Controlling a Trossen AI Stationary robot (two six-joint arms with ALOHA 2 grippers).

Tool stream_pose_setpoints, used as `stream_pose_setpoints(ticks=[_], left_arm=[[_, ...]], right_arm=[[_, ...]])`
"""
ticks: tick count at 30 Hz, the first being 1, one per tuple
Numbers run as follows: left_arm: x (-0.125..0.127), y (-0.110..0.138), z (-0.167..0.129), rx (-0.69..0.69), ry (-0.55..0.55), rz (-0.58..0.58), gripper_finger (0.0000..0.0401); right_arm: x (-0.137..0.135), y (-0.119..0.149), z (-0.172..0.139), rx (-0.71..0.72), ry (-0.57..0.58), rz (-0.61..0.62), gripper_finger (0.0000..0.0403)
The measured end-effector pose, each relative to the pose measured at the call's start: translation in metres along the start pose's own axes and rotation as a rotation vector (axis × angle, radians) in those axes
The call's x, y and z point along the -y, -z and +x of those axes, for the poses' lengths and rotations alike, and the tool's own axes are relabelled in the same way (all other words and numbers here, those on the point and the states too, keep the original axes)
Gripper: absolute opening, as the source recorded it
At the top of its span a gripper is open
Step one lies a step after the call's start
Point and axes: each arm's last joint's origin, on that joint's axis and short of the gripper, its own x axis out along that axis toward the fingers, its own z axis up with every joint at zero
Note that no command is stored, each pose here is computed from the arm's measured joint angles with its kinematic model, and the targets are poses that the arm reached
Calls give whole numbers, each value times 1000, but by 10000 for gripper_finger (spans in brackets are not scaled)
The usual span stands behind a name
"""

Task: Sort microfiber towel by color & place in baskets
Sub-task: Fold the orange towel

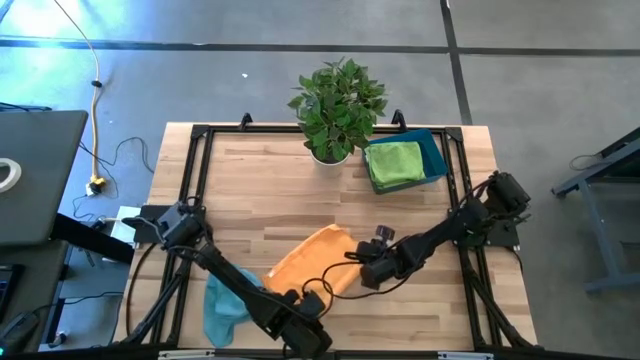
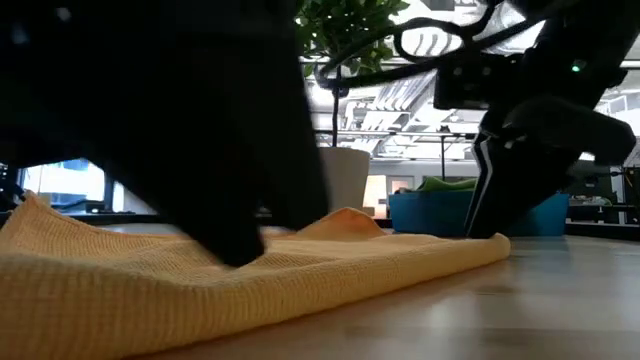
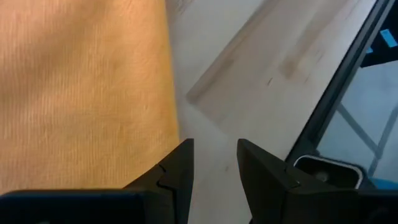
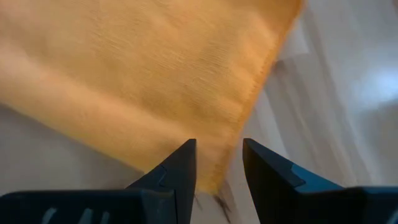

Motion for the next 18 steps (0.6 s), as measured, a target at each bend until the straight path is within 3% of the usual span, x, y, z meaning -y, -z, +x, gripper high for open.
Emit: stream_pose_setpoints(ticks=[10,18], left_arm=[[7,-22,-28,-39,-73,147,113],[-14,-19,-53,-179,-265,314,113]], right_arm=[[23,-4,-40,64,-56,61,124],[47,39,-27,111,-314,509,124]])
